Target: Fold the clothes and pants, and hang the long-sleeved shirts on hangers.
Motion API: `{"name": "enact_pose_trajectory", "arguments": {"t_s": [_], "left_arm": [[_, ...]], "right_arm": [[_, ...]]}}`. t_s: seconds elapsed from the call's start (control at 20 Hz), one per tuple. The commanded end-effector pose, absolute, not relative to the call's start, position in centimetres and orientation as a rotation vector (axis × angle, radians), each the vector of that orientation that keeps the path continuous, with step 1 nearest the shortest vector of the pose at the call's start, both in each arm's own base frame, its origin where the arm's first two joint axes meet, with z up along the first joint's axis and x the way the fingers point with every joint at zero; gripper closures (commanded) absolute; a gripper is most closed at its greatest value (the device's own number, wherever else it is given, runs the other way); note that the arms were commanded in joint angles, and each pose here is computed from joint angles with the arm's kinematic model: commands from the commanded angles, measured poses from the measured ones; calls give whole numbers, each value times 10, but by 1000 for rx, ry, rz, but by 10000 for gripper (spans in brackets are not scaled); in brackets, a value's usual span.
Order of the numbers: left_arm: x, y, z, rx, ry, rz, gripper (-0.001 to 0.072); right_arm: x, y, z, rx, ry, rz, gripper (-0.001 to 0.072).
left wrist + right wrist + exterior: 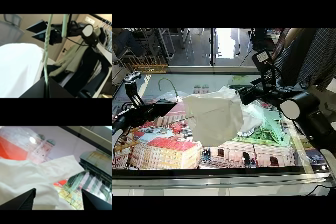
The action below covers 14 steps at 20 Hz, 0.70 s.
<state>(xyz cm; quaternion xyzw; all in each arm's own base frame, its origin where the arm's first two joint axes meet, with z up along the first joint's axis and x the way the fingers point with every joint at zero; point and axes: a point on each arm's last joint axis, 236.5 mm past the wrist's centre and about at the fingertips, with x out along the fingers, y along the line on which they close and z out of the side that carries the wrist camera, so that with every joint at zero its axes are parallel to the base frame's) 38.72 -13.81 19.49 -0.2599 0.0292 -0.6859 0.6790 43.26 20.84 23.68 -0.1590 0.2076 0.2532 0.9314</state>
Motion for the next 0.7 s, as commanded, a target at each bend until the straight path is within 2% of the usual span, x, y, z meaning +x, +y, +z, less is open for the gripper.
{"name": "enact_pose_trajectory", "arguments": {"t_s": [0.0, 0.15, 0.3, 0.55, 0.6, 0.65], "left_arm": [[387, -138, 195, -584, 66, -1543, 697], [387, -139, 195, -583, 66, -1544, 697], [387, -139, 195, -584, 65, -1544, 697], [387, -139, 195, -584, 65, -1543, 697], [387, -139, 195, -583, 66, -1544, 697], [387, -139, 195, -584, 65, -1543, 697]], "right_arm": [[391, 252, 249, -553, 355, 752, 77], [375, 306, 250, -754, 195, 879, 132], [394, 344, 225, -861, 112, 899, 132], [421, 381, 186, -885, 92, 913, 147], [429, 386, 184, -881, 80, 902, 161], [436, 389, 183, -878, 74, 894, 208]]}}
